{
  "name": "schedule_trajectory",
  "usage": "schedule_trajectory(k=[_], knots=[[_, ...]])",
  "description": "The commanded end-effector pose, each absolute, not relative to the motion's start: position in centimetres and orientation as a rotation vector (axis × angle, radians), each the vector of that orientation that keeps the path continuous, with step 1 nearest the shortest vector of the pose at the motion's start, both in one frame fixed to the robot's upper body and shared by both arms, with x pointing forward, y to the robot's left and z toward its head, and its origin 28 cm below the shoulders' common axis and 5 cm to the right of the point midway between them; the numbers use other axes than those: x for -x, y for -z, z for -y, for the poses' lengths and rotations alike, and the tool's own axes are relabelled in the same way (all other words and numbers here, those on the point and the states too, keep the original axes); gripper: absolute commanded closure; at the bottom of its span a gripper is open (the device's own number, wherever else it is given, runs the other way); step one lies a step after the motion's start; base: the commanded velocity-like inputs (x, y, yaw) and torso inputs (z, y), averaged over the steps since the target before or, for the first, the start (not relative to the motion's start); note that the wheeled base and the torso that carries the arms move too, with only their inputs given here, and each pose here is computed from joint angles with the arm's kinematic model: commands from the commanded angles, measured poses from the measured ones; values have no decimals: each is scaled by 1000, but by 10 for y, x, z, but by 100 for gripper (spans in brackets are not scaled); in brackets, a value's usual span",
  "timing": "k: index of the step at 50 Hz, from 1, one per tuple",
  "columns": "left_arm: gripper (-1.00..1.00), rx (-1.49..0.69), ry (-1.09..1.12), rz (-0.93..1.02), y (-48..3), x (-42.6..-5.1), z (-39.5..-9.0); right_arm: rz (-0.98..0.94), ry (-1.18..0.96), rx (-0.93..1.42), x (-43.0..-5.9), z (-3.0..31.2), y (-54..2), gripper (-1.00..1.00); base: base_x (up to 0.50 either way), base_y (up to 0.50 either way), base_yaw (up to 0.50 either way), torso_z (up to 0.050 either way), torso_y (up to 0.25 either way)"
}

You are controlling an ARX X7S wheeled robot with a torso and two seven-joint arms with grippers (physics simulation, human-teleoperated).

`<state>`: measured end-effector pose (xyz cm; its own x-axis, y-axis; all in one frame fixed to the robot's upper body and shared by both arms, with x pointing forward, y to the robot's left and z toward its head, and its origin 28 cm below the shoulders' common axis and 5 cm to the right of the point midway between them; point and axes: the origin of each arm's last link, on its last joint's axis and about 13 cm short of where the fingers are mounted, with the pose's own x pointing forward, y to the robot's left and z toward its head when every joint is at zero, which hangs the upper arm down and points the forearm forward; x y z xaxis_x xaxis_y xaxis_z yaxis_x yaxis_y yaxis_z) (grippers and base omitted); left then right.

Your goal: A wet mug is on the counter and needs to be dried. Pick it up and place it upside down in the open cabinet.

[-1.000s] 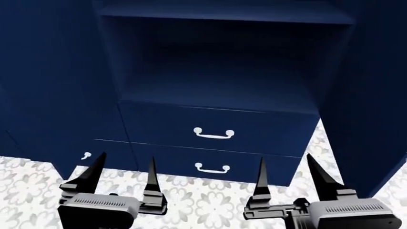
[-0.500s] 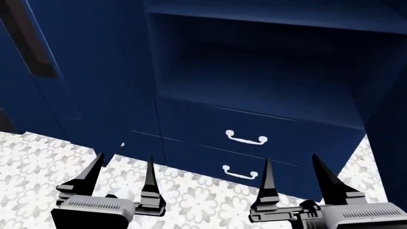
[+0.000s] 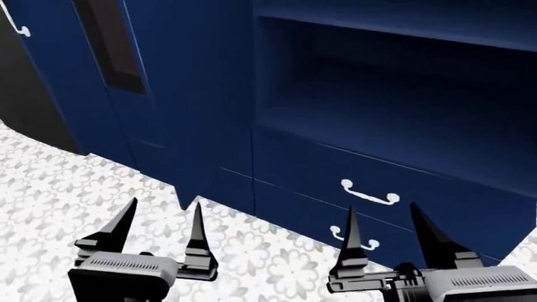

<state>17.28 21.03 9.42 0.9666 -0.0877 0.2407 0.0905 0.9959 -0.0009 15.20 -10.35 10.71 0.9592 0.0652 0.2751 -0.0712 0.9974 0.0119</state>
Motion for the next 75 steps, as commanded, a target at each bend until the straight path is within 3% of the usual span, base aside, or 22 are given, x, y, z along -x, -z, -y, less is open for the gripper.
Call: schedule_trajectory(k=[1, 75], knots=[[-100, 12, 90, 243, -95, -176, -210, 278, -66, -21, -155, 104, -108, -100, 35, 16, 500, 0, 0], [-100, 9, 87, 241, -95, -175, -210, 284, -76, -20, -150, 103, -107, -100, 31, 24, 500, 0, 0]])
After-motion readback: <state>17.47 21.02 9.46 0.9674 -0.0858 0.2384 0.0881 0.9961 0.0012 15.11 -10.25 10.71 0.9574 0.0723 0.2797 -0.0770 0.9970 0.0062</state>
